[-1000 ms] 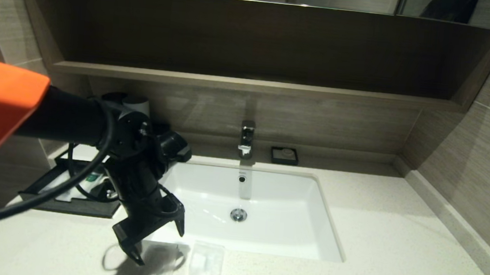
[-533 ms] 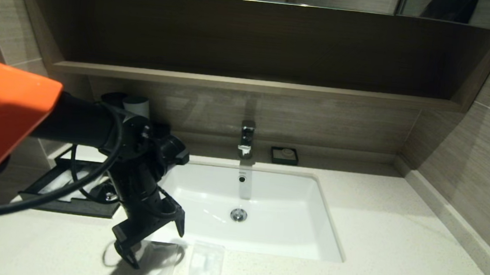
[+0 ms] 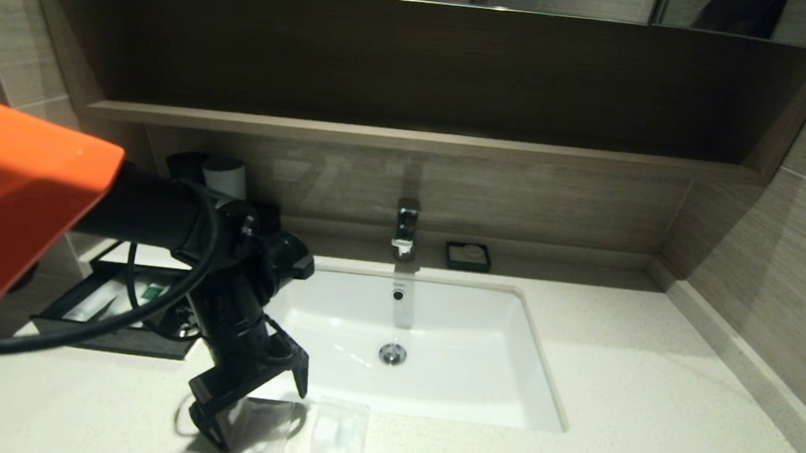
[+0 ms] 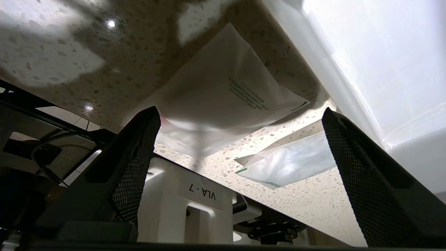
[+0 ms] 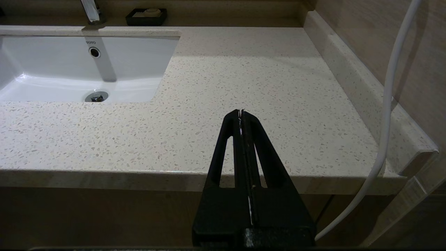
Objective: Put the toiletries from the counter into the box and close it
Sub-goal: Pick up the bathroom toiletry
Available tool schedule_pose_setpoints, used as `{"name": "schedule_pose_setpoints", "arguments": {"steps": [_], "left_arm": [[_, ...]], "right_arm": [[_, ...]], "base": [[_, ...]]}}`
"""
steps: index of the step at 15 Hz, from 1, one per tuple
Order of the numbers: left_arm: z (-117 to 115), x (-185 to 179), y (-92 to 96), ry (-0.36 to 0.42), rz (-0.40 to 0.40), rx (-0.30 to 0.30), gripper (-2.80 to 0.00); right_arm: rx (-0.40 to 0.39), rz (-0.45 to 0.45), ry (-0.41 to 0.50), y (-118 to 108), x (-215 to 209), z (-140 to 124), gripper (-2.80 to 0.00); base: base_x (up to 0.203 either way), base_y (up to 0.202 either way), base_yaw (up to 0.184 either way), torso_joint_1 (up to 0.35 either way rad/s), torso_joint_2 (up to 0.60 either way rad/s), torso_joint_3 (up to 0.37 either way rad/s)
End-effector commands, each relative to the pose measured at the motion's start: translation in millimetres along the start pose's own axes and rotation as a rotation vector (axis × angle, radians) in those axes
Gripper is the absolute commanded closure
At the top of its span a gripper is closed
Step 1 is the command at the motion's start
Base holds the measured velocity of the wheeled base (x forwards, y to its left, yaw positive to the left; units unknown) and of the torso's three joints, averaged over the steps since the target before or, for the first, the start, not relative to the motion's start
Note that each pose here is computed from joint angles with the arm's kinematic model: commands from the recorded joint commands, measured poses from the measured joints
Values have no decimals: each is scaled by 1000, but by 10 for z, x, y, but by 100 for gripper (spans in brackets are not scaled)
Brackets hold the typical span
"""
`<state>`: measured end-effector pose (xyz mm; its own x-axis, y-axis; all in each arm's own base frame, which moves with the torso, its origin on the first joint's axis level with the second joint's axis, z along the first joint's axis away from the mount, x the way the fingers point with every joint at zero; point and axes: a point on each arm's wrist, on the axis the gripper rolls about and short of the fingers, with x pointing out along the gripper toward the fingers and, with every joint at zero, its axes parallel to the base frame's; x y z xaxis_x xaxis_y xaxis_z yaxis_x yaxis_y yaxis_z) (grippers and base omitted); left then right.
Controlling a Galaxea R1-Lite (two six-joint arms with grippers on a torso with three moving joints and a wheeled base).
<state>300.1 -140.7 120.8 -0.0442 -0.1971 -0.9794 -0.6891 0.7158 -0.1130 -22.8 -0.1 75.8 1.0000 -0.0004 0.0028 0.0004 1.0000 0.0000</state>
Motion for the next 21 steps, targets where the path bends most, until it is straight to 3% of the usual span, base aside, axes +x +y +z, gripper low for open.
{"name": "schedule_pose_setpoints", "arguments": {"steps": [1,21], "left_arm": [[4,33,-1,20,9,0,-280],[42,125,-27,22,28,-2,-280]], "right_arm": [[-1,0,1,0,1,-4,0],[0,0,0,0,0,-4,0]], "base": [[0,0,0,0,0,0],[0,0,0,0,0,0]]}}
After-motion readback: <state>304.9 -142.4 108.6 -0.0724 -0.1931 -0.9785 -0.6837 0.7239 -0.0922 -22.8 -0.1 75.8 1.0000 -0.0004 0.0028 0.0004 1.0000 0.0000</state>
